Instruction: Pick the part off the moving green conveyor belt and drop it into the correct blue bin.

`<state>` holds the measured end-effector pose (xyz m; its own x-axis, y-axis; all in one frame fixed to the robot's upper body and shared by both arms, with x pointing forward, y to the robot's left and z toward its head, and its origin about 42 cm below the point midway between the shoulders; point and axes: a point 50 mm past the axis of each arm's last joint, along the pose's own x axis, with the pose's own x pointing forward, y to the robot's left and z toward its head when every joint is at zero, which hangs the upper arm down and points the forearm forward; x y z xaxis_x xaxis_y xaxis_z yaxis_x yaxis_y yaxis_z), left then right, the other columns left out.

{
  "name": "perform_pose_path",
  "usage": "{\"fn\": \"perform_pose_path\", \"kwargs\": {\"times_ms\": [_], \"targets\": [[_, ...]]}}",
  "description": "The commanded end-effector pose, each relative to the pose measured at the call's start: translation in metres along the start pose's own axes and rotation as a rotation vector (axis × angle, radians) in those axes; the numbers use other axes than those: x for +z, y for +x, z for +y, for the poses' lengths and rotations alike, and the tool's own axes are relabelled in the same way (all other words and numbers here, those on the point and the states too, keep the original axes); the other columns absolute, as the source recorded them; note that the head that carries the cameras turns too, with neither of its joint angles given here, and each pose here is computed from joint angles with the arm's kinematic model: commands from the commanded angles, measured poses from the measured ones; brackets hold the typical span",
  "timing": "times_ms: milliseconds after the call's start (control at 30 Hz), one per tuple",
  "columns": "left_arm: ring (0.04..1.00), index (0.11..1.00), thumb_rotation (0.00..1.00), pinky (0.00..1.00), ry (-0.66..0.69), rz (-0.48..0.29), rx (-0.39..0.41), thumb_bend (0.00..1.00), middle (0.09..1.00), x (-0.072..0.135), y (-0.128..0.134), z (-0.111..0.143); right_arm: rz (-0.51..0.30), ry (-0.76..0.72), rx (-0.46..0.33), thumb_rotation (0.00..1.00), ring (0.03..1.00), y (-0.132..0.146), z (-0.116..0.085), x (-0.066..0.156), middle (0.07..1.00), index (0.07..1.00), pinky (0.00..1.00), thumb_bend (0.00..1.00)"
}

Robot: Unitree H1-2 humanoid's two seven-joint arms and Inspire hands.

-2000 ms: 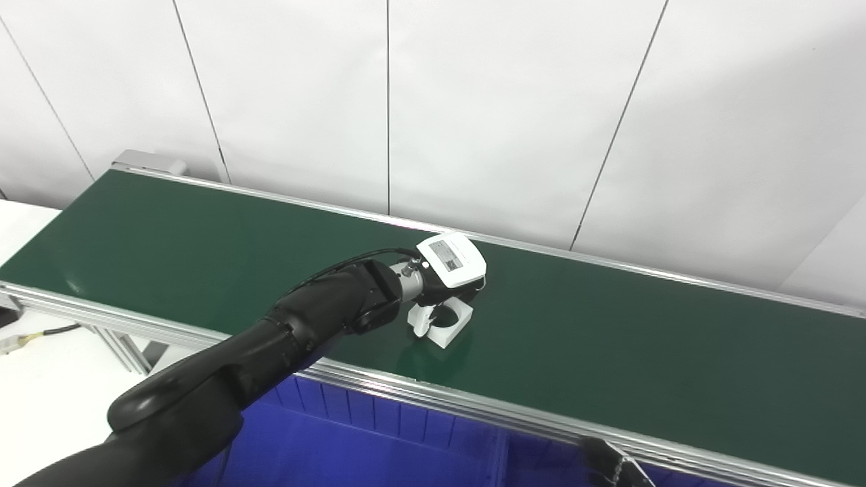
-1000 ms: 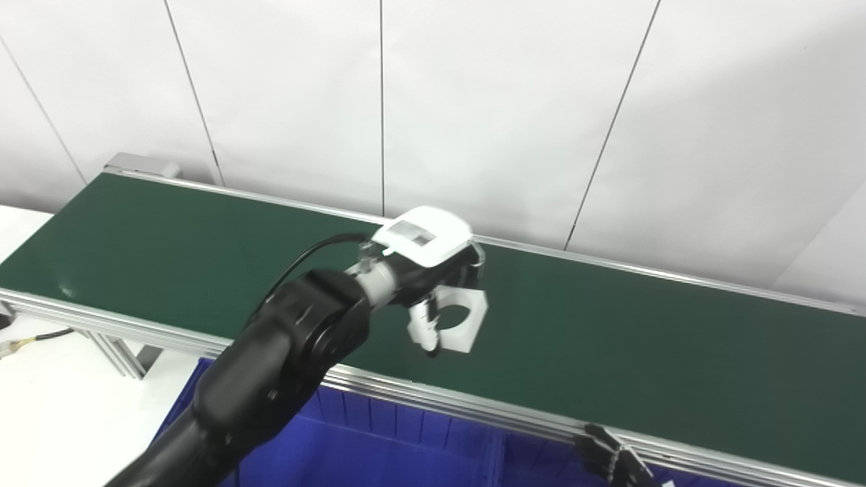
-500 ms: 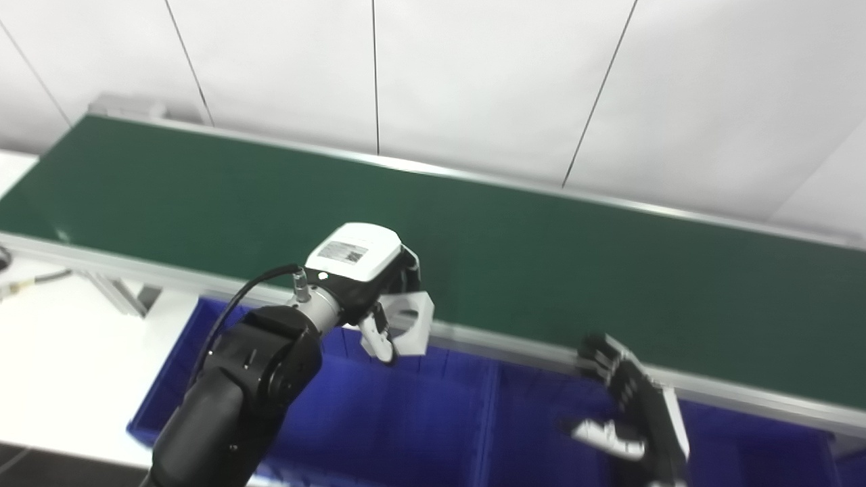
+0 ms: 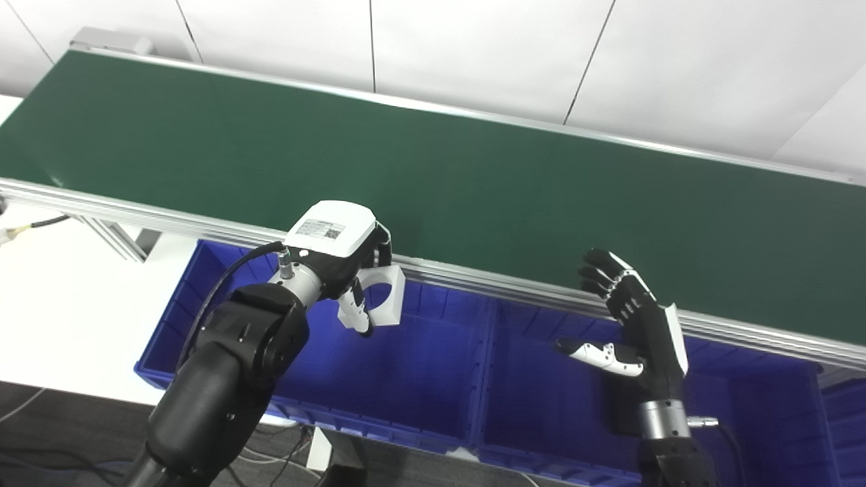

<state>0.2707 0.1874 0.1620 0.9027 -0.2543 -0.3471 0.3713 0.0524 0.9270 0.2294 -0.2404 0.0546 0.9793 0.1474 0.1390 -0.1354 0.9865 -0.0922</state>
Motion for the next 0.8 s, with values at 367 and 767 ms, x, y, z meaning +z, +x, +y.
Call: {"fn": "perform_pose_path", "kwargs": {"times_ms": [367, 767], "targets": [[0.319, 0.509, 0.0, 0.24, 0.012, 0.005, 0.014, 0.52, 0.421, 0.002, 0.012, -0.028, -0.067, 0.008, -0.011, 0.27, 0.791, 0.004, -0.002, 0.014, 0.829, 0.815, 0.75, 1.0], [0.269, 0.488, 0.0, 0.19, 0.006, -0.027, -0.013, 0.52, 0.476, 0.008, 0.023, -0.061, -0.066, -0.001, -0.009, 0.27, 0.789, 0.004, -0.002, 0.012, 0.824, 0.81, 0.75, 1.0]]}}
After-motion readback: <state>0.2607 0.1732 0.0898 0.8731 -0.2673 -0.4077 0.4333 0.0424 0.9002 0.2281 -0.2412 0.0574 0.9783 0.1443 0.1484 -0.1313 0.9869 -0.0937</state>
